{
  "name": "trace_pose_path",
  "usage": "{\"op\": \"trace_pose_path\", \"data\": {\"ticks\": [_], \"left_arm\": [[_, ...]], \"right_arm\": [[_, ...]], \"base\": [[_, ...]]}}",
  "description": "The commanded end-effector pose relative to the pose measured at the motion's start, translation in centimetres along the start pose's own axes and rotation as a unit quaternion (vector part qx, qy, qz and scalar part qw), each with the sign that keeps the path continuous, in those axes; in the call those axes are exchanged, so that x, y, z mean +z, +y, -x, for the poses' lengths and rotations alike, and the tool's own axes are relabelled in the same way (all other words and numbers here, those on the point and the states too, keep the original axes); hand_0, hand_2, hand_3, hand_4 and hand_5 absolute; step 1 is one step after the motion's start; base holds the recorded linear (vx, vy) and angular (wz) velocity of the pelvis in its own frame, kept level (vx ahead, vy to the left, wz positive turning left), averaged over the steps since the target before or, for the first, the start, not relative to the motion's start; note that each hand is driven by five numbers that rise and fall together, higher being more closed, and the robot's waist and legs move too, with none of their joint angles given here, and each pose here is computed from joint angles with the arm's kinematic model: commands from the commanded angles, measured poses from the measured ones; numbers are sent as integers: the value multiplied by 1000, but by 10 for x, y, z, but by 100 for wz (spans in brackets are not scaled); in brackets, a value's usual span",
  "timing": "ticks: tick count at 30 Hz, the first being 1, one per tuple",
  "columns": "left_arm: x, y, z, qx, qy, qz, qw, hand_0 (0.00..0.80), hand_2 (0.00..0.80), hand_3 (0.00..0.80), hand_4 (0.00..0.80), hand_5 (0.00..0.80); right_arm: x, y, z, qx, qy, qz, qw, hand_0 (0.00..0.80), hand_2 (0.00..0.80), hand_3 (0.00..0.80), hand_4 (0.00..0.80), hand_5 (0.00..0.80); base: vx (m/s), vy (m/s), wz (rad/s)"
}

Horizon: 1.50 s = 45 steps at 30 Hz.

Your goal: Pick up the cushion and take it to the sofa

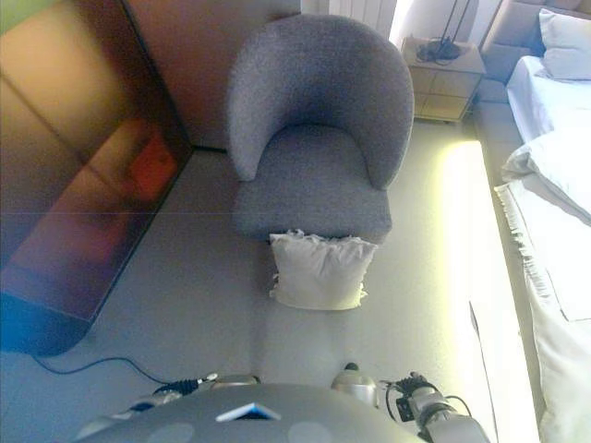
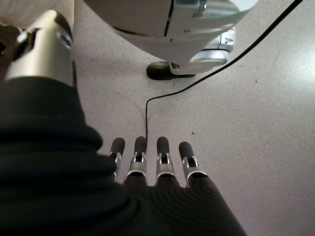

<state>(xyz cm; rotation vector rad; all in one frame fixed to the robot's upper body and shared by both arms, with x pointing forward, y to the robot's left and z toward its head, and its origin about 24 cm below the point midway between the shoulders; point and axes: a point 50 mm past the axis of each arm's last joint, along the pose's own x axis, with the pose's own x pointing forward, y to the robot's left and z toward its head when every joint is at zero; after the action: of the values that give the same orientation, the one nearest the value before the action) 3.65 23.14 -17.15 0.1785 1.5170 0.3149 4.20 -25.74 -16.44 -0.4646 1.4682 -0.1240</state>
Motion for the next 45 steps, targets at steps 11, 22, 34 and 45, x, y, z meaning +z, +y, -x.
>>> {"op": "trace_pose_path", "data": {"ticks": [11,22,34,45], "left_arm": [[16,6,0,6,-11,14,1000,0,0,0,0,0],[10,8,0,15,-6,6,1000,0,0,0,0,0],[11,15,-1,27,-7,0,1000,0,0,0,0,0],[16,12,0,13,-20,54,998,0,0,0,0,0]], "right_arm": [[21,4,0,1,-22,-17,1000,0,0,0,0,0],[20,5,0,4,-20,-11,1000,0,0,0,0,0],[22,4,0,11,-21,-9,1000,0,0,0,0,0],[40,-14,0,-4,-29,3,1000,0,0,0,0,0]], "base": [[-5,-5,0],[0,0,0],[19,-55,1],[3,-132,1]]}}
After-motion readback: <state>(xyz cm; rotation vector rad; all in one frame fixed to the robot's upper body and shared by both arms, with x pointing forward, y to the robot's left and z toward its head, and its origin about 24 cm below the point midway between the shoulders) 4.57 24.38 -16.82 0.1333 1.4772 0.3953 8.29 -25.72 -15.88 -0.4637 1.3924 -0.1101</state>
